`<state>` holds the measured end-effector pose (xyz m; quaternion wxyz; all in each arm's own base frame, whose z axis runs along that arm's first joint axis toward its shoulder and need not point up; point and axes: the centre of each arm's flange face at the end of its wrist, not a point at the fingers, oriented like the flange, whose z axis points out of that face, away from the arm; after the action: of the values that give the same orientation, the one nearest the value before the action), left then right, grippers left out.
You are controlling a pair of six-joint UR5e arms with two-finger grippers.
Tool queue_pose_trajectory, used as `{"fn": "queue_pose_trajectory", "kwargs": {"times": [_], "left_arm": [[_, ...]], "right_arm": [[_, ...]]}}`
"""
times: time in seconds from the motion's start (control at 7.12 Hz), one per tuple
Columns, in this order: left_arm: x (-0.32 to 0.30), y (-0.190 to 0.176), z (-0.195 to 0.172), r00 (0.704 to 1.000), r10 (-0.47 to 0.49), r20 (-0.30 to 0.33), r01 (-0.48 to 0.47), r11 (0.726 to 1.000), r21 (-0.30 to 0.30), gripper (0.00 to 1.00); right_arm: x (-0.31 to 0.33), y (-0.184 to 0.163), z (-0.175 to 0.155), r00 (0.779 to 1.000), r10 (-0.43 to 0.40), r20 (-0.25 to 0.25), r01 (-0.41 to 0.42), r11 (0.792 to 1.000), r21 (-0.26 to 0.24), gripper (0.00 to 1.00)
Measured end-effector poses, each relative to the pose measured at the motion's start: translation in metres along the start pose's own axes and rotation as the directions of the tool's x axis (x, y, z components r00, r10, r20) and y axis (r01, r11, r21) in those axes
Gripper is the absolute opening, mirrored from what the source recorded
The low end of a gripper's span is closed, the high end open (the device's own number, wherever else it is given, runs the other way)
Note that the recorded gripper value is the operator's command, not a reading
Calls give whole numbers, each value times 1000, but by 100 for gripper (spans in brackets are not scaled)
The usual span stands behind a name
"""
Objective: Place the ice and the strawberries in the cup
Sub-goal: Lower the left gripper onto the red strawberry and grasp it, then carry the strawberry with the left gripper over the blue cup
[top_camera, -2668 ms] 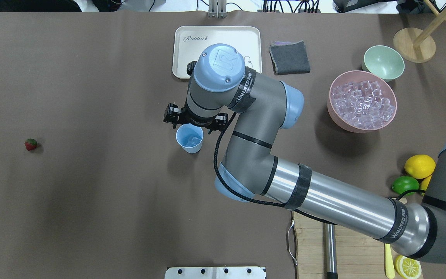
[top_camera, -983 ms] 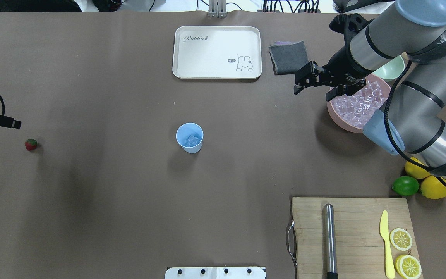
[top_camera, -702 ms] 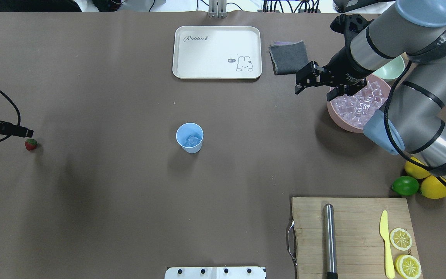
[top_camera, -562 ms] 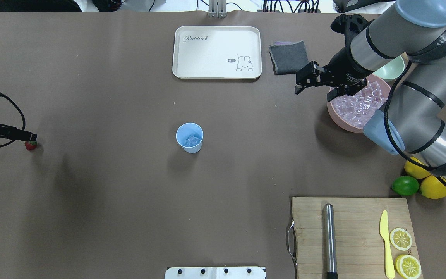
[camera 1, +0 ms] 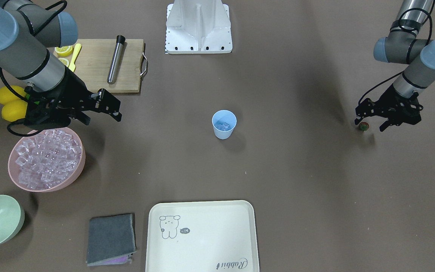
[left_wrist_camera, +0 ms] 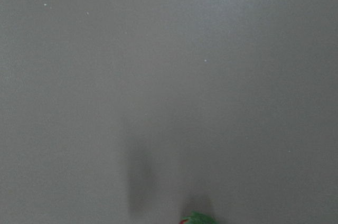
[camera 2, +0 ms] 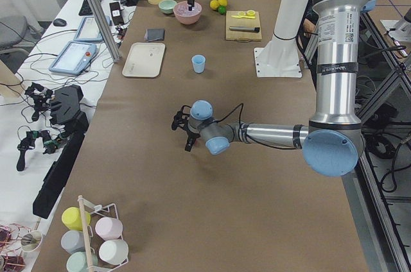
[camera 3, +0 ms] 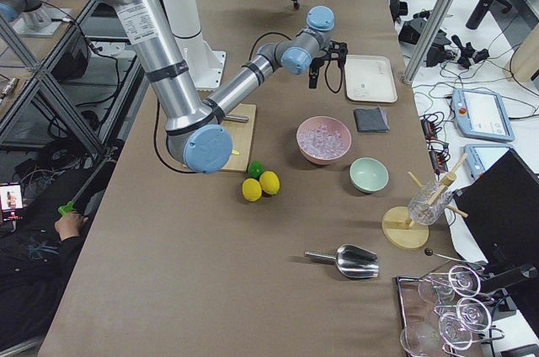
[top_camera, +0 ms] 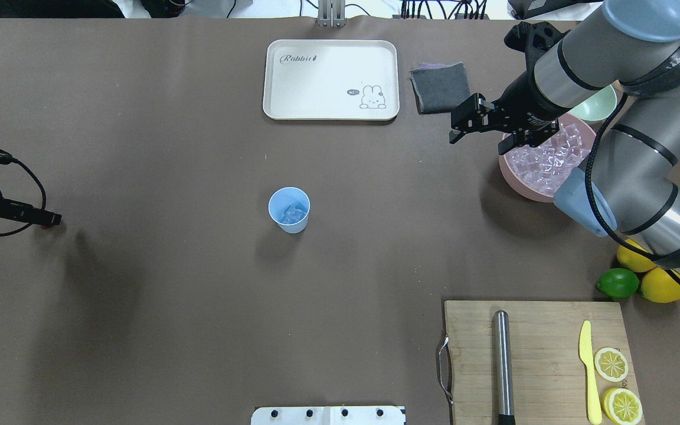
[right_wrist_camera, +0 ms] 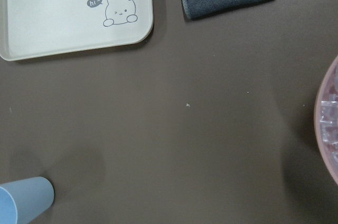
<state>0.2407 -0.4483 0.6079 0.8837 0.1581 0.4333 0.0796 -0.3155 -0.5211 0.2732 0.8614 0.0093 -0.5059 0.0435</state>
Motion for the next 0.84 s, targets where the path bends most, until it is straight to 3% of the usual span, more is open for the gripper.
{"fn": "queue_pose_trajectory", "kwargs": {"times": [0.14,0.28,0.42,0.56,0.84], "left_arm": [[0,0,0,1000,0,-1,0,1000,1,43],[3,0,1,1000,2,-4,-2,1000,0,43],[6,0,2,1000,7,-8,-7,1000,-1,36],[9,0,3,1000,10,-11,-10,1000,-2,0],[15,-3,3,1000,16,-23,-16,1000,-4,0]], "right_arm": [[0,0,1,1000,1,-1,-1,1000,-1,99],[1,0,1,1000,1,-2,-1,1000,-1,99],[1,-1,1,1000,1,-2,-1,1000,-2,99],[1,-1,2,1000,1,-2,-1,1000,-3,99],[-1,0,0,1000,-3,1,3,1000,-3,99]]}}
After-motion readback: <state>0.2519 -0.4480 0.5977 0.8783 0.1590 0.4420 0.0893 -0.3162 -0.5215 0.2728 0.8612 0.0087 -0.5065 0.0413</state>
